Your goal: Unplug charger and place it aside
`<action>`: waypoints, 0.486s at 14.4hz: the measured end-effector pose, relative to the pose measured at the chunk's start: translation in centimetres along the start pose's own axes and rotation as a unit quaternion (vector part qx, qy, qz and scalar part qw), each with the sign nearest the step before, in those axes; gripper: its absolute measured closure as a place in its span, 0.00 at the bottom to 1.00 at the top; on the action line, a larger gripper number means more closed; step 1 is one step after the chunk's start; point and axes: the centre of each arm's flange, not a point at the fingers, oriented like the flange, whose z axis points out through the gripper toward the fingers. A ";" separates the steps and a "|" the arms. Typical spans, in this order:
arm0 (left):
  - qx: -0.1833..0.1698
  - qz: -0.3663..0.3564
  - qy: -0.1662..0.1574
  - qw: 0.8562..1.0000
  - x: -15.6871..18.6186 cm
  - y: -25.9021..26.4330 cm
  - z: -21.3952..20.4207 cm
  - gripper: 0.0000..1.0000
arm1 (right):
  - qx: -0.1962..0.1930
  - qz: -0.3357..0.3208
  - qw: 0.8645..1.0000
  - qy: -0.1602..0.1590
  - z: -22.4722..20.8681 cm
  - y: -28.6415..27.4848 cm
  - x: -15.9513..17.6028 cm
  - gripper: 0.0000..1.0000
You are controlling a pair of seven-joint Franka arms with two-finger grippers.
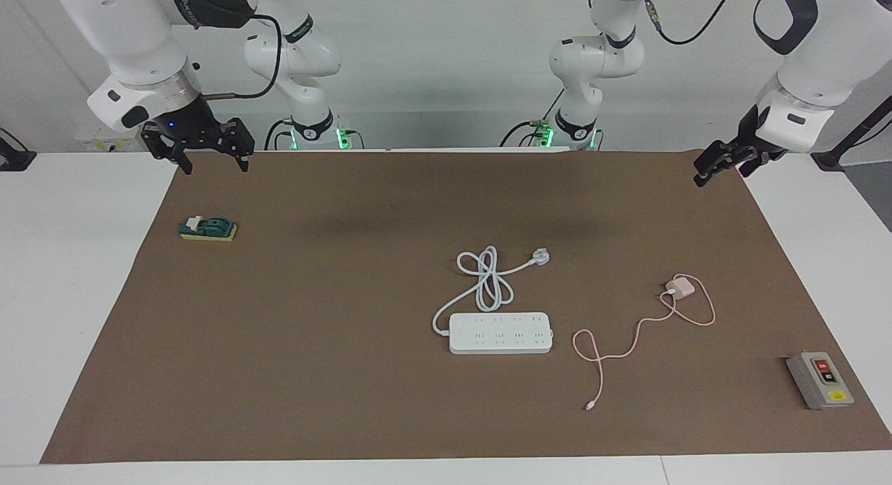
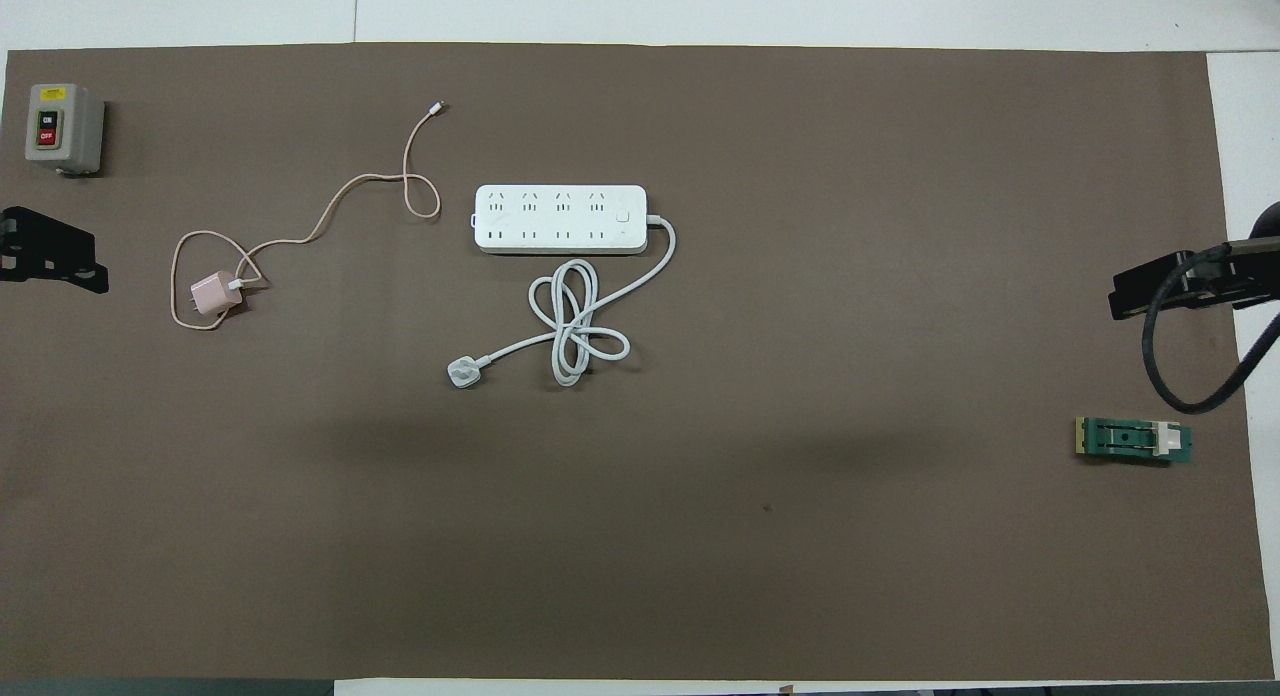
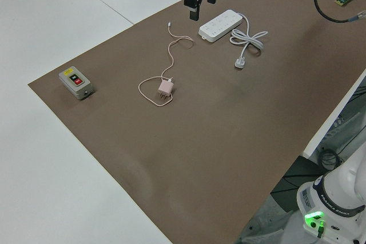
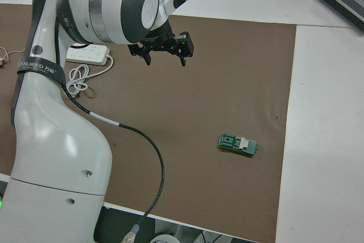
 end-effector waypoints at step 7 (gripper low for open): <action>0.000 0.021 0.002 1.000 -2.3 1.4 -0.7 0.00 | -0.002 0.030 0.999 0.015 -1.5 -0.9 -0.8 0.00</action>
